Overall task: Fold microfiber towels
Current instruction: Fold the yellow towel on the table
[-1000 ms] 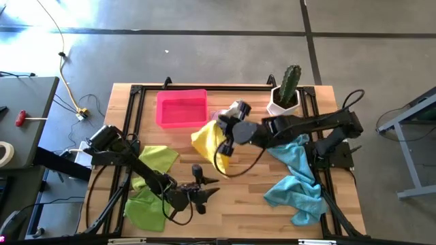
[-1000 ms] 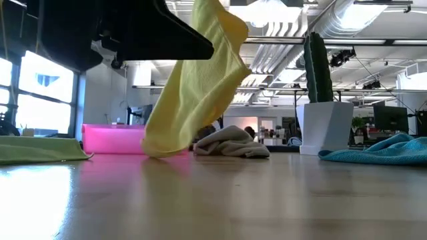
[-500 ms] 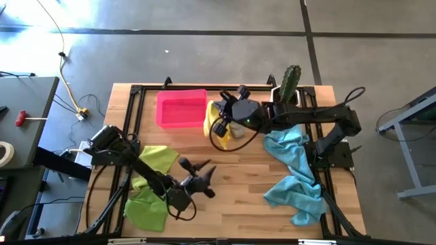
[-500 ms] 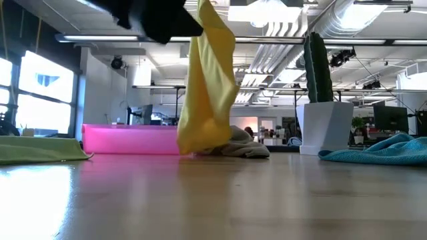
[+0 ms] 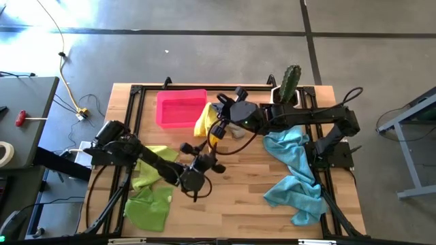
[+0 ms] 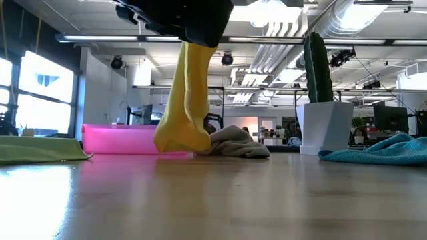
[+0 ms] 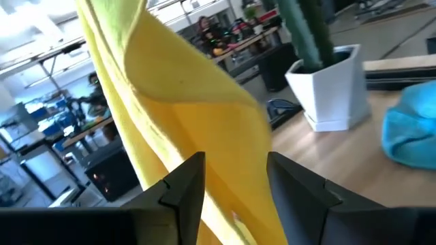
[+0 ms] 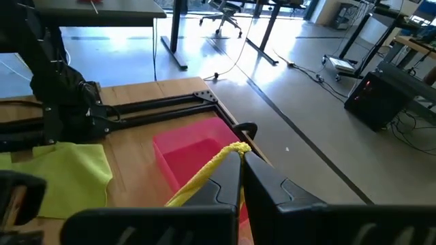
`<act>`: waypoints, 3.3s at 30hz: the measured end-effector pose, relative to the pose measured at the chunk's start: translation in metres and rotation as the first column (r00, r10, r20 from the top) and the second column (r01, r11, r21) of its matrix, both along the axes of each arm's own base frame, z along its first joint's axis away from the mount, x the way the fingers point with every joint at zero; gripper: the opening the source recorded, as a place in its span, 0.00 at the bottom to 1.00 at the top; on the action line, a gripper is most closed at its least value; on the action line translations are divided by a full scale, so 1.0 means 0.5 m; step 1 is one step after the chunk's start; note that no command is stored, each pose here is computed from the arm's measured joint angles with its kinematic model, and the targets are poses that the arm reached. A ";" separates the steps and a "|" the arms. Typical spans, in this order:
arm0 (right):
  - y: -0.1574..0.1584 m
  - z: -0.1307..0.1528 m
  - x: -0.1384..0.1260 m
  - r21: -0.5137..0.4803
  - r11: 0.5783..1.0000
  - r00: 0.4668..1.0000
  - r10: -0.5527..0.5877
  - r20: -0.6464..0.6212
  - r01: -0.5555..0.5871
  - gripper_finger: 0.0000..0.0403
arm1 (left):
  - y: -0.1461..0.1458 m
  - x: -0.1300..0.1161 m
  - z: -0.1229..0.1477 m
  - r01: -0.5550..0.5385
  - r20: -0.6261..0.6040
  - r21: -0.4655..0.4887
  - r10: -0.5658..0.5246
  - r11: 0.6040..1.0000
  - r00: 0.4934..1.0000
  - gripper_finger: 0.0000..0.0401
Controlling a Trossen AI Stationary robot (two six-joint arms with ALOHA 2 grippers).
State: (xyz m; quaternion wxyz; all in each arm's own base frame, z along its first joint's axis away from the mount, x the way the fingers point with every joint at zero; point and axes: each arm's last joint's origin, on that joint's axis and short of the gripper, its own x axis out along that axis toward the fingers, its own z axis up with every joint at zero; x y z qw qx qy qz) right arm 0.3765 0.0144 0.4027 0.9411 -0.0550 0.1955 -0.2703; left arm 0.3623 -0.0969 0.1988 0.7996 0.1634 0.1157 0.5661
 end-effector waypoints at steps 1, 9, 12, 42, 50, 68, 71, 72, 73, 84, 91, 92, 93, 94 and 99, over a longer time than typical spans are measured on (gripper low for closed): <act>0.002 -0.001 -0.001 -0.001 1.000 1.000 0.002 -0.006 -0.002 0.00 | 0.007 0.002 0.000 -0.009 0.009 -0.003 0.009 1.000 1.000 0.37; 0.005 -0.011 -0.006 -0.012 1.000 0.998 -0.001 -0.070 0.001 0.00 | 0.024 0.001 -0.016 -0.030 0.050 -0.018 0.031 0.999 0.998 0.37; 0.005 -0.014 -0.008 -0.013 1.000 0.996 -0.002 -0.088 0.001 0.00 | 0.018 -0.004 -0.024 -0.021 0.039 -0.014 0.022 1.000 0.999 0.37; 0.001 -0.008 -0.005 -0.030 1.000 0.998 0.001 -0.067 -0.003 0.00 | 0.079 -0.002 -0.043 -0.097 0.161 -0.057 0.105 0.994 0.981 0.37; -0.001 -0.008 -0.004 -0.063 0.998 0.996 0.012 -0.090 -0.018 0.00 | 0.087 -0.010 -0.063 -0.038 0.191 -0.131 0.063 0.991 0.980 0.37; -0.004 -0.010 -0.005 -0.069 0.997 0.994 0.010 -0.106 -0.017 0.00 | 0.105 -0.042 -0.163 -0.014 0.130 -0.395 0.070 0.919 0.989 0.18; -0.005 -0.018 -0.010 -0.072 0.997 0.988 0.010 -0.156 -0.021 0.00 | 0.097 -0.043 -0.157 -0.009 0.093 -0.361 0.045 0.933 0.995 0.04; -0.005 -0.023 -0.013 -0.073 0.997 0.983 0.011 -0.184 -0.025 0.00 | 0.093 -0.045 -0.150 -0.002 0.077 -0.355 0.031 0.935 0.997 0.02; -0.005 -0.028 -0.016 -0.071 0.997 0.976 0.017 -0.217 -0.033 0.00 | 0.089 -0.046 -0.144 0.009 0.068 -0.352 0.016 0.936 0.998 0.03; 0.056 -0.083 -0.057 0.192 0.940 0.802 0.340 -0.490 -0.281 0.00 | 0.017 -0.095 -0.006 0.262 -0.109 -0.453 -0.345 0.852 0.932 0.00; 0.136 -0.092 -0.087 0.180 0.928 0.744 0.369 -0.557 -0.325 0.00 | -0.012 -0.153 0.085 0.432 -0.124 -0.518 -0.564 0.738 0.816 0.00; 0.144 -0.092 -0.092 0.161 0.934 0.744 0.353 -0.568 -0.319 0.00 | -0.014 -0.162 0.095 0.446 -0.117 -0.519 -0.577 0.730 0.809 0.00; 0.152 -0.094 -0.097 0.148 0.940 0.743 0.335 -0.579 -0.308 0.00 | -0.015 -0.169 0.108 0.461 -0.095 -0.520 -0.586 0.719 0.805 0.00; 0.159 -0.095 -0.103 0.139 0.946 0.745 0.317 -0.587 -0.293 0.00 | -0.015 -0.179 0.118 0.468 -0.091 -0.523 -0.593 0.712 0.800 0.00; 0.184 -0.109 -0.111 0.074 0.975 0.777 0.211 -0.593 -0.208 0.00 | -0.016 -0.207 0.145 0.497 -0.048 -0.546 -0.618 0.674 0.785 0.00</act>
